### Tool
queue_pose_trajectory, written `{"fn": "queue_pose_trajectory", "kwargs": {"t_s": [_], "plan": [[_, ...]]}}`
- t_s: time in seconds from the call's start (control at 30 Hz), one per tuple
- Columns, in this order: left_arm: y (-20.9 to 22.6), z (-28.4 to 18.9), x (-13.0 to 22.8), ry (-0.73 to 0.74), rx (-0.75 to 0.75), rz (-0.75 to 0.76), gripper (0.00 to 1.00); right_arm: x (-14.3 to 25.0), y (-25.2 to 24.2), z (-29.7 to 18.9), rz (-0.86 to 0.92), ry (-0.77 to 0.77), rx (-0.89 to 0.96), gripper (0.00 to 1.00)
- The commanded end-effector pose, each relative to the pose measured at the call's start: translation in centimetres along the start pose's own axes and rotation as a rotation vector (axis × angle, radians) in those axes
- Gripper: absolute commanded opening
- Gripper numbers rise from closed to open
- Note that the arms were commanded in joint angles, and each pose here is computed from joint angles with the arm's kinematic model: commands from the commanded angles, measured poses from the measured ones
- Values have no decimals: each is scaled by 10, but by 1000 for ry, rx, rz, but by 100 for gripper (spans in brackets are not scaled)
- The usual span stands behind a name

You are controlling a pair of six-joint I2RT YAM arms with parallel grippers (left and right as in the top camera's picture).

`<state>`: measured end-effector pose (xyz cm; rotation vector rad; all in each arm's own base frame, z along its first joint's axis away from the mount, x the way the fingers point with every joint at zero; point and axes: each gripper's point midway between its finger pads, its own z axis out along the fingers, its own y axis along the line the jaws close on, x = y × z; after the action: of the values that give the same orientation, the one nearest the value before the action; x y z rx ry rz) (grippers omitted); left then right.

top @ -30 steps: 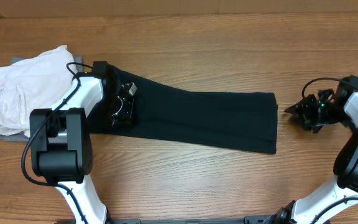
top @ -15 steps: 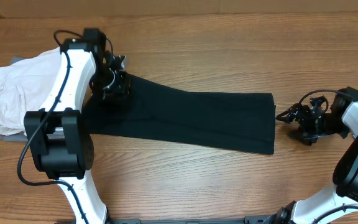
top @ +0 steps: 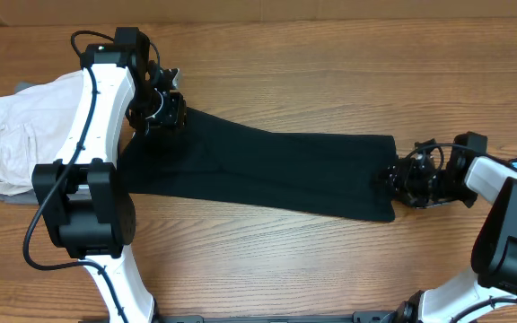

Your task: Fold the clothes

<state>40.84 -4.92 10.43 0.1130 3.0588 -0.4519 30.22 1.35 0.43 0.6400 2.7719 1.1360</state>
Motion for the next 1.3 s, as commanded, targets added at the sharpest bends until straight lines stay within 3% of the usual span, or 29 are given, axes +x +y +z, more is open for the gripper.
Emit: {"fn": "queue_pose_trajectory", "kwargs": {"t_s": [0.0,0.03,0.2,0.4,0.7,1.03,1.27], "plan": [[2,-4,-5,-16,-7,13,45,31,-62,18,98,104,236,28],[2,-4,-5,-16,-7,13,45,29,-62,15,109,102,235,21],[2,-4,-5,-16,-7,13,45,17,-53,2,114,88,233,4],[2,-4,-1,1,-6,8,45,-2,-46,-34,203,9,337,4],[1,-4,0,3,-6,7,44,-22,-1,-82,145,-71,360,4],[1,-4,1,8,-5,5,43,13,19,-52,20,59,555,4],[1,-4,2,11,-5,5,43,25,44,-22,-88,66,630,4]]}}
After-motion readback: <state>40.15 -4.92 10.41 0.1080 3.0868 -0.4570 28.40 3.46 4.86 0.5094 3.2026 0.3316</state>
